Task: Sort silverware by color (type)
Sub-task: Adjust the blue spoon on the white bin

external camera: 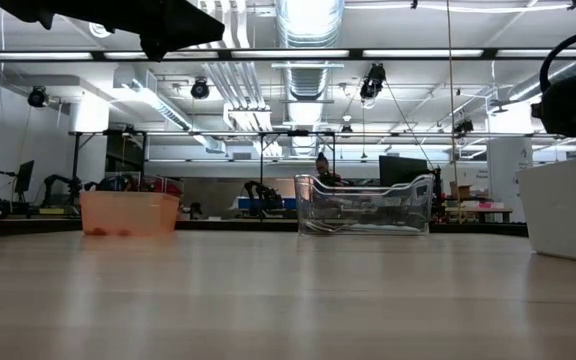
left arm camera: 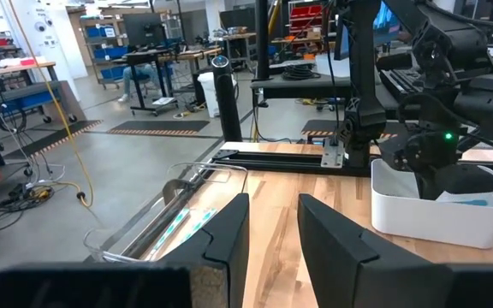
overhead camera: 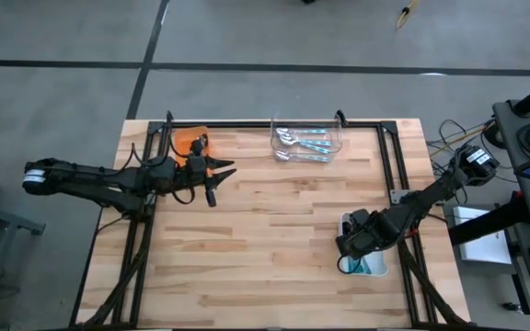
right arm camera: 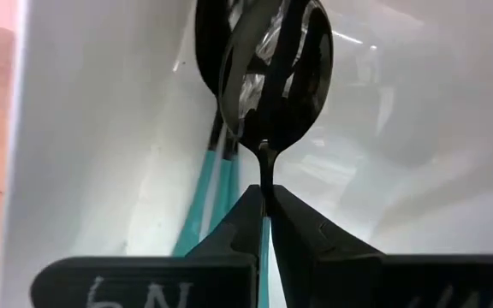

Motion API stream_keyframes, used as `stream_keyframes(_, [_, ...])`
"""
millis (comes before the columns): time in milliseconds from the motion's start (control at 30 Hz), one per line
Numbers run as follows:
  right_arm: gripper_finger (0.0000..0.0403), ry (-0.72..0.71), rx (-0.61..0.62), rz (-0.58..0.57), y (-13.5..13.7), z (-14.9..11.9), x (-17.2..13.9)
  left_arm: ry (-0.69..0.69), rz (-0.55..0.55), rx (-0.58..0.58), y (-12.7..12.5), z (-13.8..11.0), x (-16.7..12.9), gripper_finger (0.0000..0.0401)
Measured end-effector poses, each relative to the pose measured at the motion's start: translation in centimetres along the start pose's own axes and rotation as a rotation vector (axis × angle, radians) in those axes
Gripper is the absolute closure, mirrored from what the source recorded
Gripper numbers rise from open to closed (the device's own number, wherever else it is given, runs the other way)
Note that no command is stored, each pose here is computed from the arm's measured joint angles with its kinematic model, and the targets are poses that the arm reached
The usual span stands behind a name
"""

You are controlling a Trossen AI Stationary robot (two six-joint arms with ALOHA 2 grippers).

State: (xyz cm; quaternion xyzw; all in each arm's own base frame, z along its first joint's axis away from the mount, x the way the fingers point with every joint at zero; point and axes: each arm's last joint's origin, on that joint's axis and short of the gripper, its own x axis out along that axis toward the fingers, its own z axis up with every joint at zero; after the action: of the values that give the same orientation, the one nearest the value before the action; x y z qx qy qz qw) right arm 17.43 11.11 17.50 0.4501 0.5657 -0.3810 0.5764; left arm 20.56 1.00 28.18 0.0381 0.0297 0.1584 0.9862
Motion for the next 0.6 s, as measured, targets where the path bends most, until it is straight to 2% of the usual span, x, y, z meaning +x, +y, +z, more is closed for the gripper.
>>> stream_keyframes(133, [0.0393, -0.004, 0.036, 0.010, 0.0, 0.0, 0.2, 0.001, 0.000, 0.000, 0.0, 0.0, 0.0, 0.0317])
stream_keyframes(600, [0.0393, 0.042, 0.031, 0.046, -0.3, 0.0, -1.1, 0.002, 0.000, 0.001, 0.0, -0.1, 0.0, 0.0317])
